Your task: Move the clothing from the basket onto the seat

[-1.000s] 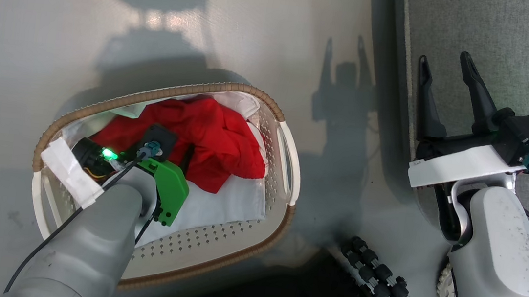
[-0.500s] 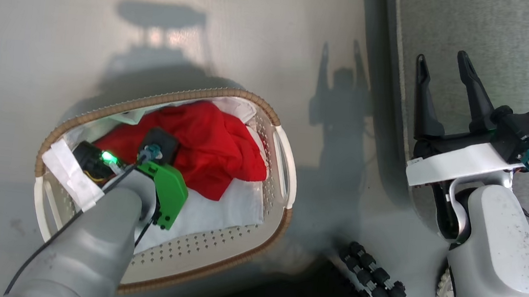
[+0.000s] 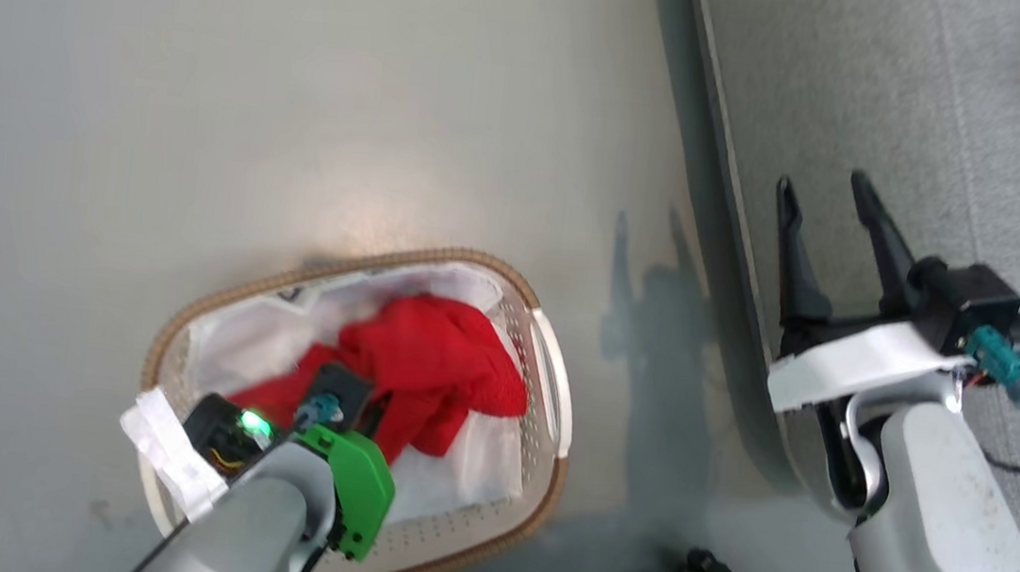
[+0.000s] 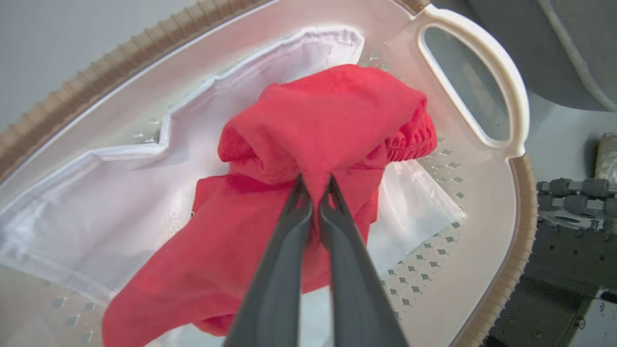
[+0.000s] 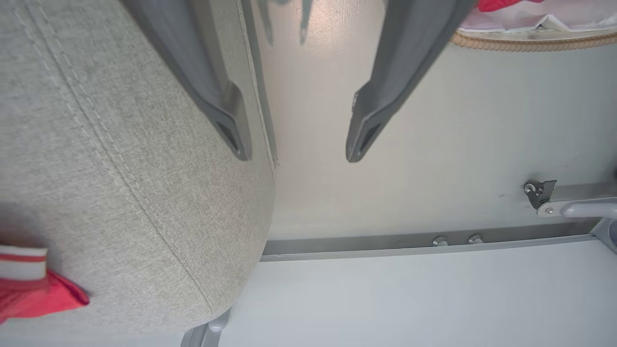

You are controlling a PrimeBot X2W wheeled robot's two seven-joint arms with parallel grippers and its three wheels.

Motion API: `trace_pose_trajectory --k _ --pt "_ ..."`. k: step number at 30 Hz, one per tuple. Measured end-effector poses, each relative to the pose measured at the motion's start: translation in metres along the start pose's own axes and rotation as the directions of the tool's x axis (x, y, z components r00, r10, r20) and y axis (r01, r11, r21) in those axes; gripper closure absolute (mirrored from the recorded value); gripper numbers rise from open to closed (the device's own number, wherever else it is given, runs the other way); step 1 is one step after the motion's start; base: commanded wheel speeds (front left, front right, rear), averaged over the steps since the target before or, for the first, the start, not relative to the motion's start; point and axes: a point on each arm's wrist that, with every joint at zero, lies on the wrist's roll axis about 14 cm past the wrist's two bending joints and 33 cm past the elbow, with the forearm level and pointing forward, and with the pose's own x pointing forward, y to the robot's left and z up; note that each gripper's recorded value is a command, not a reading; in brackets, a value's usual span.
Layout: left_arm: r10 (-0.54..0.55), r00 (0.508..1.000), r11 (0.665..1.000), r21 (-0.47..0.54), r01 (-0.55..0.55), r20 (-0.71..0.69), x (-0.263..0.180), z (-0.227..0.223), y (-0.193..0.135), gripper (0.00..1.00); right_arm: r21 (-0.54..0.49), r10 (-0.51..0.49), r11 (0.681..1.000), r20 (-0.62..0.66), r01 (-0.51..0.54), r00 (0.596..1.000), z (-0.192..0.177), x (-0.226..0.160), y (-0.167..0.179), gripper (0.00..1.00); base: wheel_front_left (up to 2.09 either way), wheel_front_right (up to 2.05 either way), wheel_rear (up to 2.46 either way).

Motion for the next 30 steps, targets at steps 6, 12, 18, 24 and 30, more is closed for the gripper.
trace_pose_trajectory --k 6,12,18,24,30 --pt "0.018 0.996 0.999 -0.028 -0.016 0.085 -0.03 0.018 -0.02 1.0 0.029 0.014 0.999 0.015 -0.015 1.0 0.012 -0.027 0.008 0.0 0.0 0.0 0.0" --pt "0.031 0.977 1.0 -0.007 -0.03 0.211 -0.058 0.052 -0.037 1.0 0.056 0.028 0.998 0.046 -0.031 0.999 0.025 -0.052 0.016 0.0 0.0 0.0 0.0" --pt "0.066 0.927 0.997 0.008 -0.074 0.369 -0.091 0.095 -0.044 1.0 0.076 0.053 0.995 0.085 -0.06 0.995 0.038 -0.073 0.027 0.0 0.0 0.0 0.0" --pt "0.063 0.811 0.992 0.055 -0.117 0.582 -0.135 0.161 -0.053 1.0 0.09 0.068 0.993 0.117 -0.079 0.991 0.047 -0.089 0.033 0.0 0.0 0.0 0.0" --pt "0.035 0.639 0.98 0.1 -0.174 0.769 -0.193 0.225 -0.067 1.0 0.095 0.095 0.99 0.133 -0.109 0.987 0.05 -0.101 0.043 0.0 0.0 0.0 0.0"
